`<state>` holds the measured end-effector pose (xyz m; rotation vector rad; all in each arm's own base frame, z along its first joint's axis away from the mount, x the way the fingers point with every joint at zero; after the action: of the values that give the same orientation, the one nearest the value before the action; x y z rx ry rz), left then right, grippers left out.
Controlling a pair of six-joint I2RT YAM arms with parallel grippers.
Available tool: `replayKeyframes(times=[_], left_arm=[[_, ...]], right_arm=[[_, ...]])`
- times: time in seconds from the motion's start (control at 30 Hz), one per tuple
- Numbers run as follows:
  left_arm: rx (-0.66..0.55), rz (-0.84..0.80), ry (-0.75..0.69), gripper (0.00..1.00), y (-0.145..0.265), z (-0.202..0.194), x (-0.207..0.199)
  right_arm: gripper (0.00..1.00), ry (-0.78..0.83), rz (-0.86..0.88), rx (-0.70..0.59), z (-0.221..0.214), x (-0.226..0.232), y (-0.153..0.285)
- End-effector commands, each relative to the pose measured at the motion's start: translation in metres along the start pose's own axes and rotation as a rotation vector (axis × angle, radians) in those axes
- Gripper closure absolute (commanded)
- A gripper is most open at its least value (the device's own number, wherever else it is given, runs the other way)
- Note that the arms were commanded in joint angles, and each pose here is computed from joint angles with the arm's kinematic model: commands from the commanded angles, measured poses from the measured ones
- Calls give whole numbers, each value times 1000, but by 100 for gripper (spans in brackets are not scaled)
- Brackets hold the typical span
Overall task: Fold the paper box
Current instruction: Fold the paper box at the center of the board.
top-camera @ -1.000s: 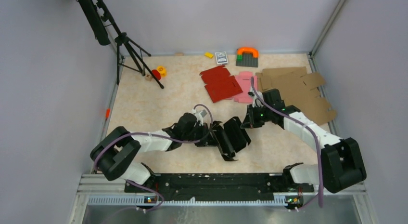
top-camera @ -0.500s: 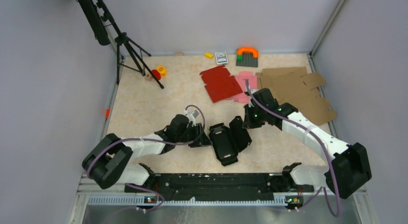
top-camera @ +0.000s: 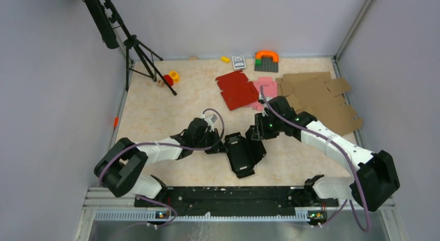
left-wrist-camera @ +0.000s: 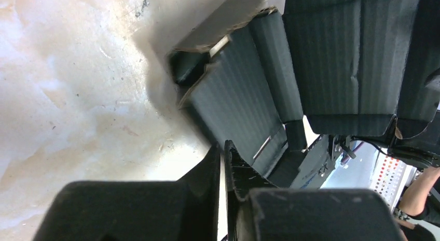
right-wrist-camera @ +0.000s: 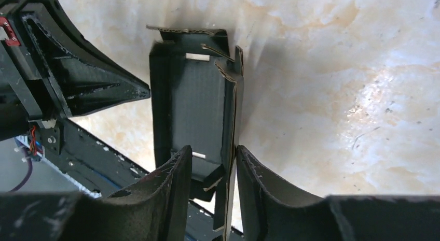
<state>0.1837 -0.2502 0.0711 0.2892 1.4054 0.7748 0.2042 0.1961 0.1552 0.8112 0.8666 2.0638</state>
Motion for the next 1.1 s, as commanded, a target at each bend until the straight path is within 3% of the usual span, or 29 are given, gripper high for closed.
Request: replayKeyframes(times=[0.0,0.3,0.6,0.73,0.93,1.07], left_arm=[[-24,5,-36,97,-2,11,-7],[-5,3,-34,98,-7,12,-9],[0,19,-61,96,7,10,-14],[-48,93,-88,87,38,11,-17],[-129,250,-18,55,69,0,16],[-73,253,59,53,62,-18,33]], right_arm=[[62,-17,79,-8,-3,11,-6],[55,-8,108,37,-14,26,-16],[51,-52,73,-60,-3,28,-7],[52,-59,79,-57,-6,28,-11],[52,-68,95,-64,-6,30,-15],[52,-70,110,-65,-6,32,-16]])
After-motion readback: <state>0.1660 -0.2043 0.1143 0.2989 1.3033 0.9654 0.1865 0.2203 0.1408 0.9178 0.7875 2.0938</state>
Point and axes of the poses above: each gripper's point midway between its finger pads, its own y axis back along the fingers, its own x axis along the line the jaws close on, z = x × y, the point moved 4 cm from there along y, back along the fingers, and after that the axes turned 13 degrees about y, right-handed, at the moved point
